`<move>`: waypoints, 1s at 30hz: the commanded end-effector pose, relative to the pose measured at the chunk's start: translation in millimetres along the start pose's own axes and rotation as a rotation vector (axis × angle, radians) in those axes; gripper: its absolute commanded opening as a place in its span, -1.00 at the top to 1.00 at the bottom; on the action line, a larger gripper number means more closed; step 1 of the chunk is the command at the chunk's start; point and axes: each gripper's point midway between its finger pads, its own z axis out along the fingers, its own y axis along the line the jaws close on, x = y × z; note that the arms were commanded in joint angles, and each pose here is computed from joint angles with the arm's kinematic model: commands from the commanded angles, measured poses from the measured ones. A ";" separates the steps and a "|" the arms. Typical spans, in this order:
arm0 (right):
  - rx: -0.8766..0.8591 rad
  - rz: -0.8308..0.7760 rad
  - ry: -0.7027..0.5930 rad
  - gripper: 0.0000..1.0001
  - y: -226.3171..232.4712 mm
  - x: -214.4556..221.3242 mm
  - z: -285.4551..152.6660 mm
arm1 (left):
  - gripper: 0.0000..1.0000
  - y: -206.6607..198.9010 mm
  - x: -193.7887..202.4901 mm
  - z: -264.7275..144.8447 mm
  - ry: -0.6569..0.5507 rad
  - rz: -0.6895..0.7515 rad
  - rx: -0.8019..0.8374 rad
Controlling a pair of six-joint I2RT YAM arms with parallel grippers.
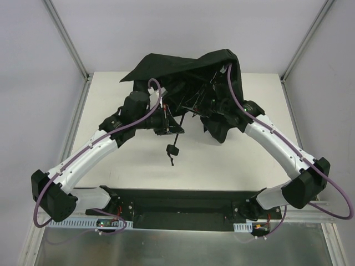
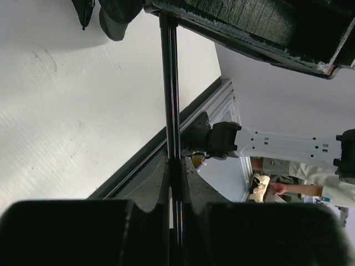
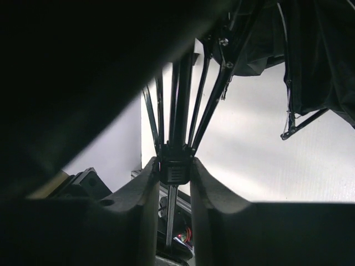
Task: Put away the umbrella
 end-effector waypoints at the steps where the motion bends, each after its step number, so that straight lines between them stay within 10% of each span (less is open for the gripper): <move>1: -0.096 -0.078 -0.012 0.26 30.9 -7.3 -38.9 | 1.00 -19.1 -27.4 -20.6 -0.182 0.151 0.014; 5: -0.058 -0.055 0.087 -0.36 5.1 9.8 -39.7 | 1.00 -28.3 -42.3 -19.5 -0.272 0.115 0.065; 14: -0.157 0.002 0.233 -0.70 -17.7 60.4 -60.9 | 1.00 -8.4 -53.0 1.2 -0.274 0.067 -0.006; 24: 0.032 0.184 0.082 -0.64 -39.7 48.5 -90.7 | 1.00 37.8 -26.9 11.4 -0.249 0.020 -0.110; 30: -0.125 0.124 0.355 -0.65 -33.0 100.6 -71.6 | 1.00 15.3 -53.1 20.5 -0.283 -0.066 -0.050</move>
